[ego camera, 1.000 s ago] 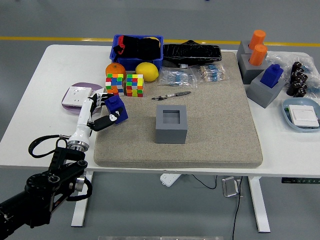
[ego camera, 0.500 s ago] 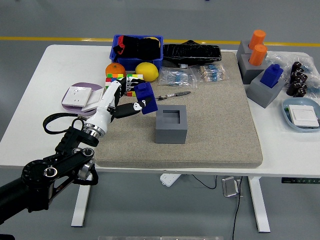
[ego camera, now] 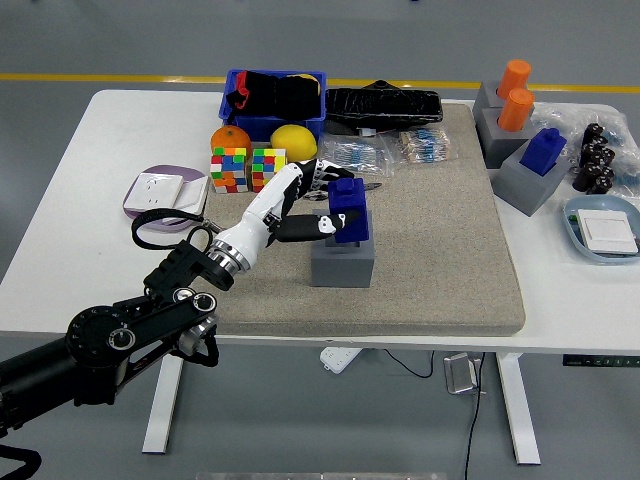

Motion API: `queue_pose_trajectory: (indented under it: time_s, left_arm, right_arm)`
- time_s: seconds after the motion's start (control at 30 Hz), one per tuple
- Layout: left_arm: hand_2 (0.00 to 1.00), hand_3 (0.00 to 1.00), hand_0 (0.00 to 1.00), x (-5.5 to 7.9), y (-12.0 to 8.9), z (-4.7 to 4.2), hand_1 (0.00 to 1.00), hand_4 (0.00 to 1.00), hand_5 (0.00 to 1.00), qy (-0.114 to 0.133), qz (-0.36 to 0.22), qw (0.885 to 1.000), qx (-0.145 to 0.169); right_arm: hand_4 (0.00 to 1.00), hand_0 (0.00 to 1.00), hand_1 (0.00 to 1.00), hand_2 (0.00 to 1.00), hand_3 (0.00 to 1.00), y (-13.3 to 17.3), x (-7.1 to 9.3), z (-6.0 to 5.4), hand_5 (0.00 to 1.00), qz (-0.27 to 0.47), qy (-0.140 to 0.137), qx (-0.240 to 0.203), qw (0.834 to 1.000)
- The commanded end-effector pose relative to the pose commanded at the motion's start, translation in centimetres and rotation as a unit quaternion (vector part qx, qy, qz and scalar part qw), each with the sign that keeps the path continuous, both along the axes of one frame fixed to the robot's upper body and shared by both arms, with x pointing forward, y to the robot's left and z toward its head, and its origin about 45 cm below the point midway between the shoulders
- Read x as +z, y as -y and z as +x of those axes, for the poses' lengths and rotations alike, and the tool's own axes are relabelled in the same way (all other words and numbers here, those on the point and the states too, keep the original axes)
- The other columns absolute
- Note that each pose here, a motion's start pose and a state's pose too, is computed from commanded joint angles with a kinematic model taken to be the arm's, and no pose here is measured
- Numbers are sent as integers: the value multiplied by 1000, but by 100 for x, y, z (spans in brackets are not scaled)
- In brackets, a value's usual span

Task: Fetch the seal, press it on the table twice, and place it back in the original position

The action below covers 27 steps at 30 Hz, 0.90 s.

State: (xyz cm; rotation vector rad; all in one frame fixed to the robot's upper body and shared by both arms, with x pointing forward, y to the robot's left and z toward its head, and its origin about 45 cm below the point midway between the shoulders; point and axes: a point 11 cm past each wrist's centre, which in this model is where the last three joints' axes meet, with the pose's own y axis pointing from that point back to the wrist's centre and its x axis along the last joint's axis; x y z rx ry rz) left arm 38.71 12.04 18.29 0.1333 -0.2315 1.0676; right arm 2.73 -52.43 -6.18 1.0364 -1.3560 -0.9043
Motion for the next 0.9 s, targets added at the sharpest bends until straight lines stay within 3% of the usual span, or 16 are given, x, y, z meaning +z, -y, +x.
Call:
queue_pose_trajectory:
  time_s: [0.9]
  left_arm:
    - [462,613,775,-149,-10,136,551,626,2,8,45,999,3]
  right_arm:
    - [791,843,771,760,727,16,11,17,383,-2,-1,5,1000]
